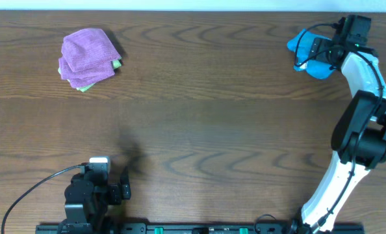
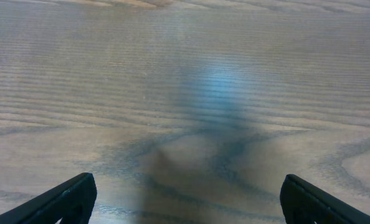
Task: Fold the cloth
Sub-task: 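Reach the right gripper to the crumpled blue cloth and grasp it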
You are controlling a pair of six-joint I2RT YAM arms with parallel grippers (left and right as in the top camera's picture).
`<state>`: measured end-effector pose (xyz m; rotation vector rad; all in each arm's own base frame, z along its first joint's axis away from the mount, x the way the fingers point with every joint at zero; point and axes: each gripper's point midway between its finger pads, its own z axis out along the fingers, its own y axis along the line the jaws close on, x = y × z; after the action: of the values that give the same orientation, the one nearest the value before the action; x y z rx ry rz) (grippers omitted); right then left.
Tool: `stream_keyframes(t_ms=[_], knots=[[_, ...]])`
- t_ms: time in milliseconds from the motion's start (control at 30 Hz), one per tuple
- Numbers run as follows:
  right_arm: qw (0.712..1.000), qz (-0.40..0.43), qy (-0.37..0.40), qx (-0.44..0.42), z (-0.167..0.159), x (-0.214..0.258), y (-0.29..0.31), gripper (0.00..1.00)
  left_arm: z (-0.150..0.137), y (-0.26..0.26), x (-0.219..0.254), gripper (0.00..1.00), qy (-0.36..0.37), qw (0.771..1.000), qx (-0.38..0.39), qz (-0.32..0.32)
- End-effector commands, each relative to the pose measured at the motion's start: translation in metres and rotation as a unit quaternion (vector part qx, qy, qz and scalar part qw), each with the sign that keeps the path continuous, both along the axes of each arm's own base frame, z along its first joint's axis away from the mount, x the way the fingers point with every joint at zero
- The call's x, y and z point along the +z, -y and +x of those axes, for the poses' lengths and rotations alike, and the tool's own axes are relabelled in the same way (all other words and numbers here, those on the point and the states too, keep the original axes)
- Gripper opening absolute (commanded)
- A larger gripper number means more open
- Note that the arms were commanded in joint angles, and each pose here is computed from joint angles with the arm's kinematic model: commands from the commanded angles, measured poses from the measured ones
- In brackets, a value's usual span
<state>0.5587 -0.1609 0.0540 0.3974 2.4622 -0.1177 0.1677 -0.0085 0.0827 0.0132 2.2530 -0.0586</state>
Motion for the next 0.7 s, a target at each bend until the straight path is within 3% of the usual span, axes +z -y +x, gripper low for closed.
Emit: stream_keyframes(t_ms=[0,200,267,367,667], knots=[[1.0,-0.001,0.005,-0.004,0.004,-0.006,0.01,0.85,-0.008,-0.003,-0.017,0.95,-0.031,0.999,0.004,0.008],[1.0,0.004,0.005,-0.006,0.006,-0.018,0.011,0.59,-0.008,-0.003,-0.017,0.95,-0.031,0.999,0.004,0.008],[1.0,0.006,0.004,-0.005,0.006,-0.019,0.01,0.4,-0.008,-0.003,-0.017,0.95,-0.031,0.999,0.004,0.008],[1.0,0.004,0.01,-0.004,0.008,-0.012,0.01,0.01,-0.008,-0.003,-0.017,0.95,-0.031,0.999,0.004,0.008],[0.998,-0.016,0.054,0.033,-0.008,0.096,-0.011,0.01,-0.008,-0.003,-0.017,0.95,-0.031,0.999,0.004,0.008]])
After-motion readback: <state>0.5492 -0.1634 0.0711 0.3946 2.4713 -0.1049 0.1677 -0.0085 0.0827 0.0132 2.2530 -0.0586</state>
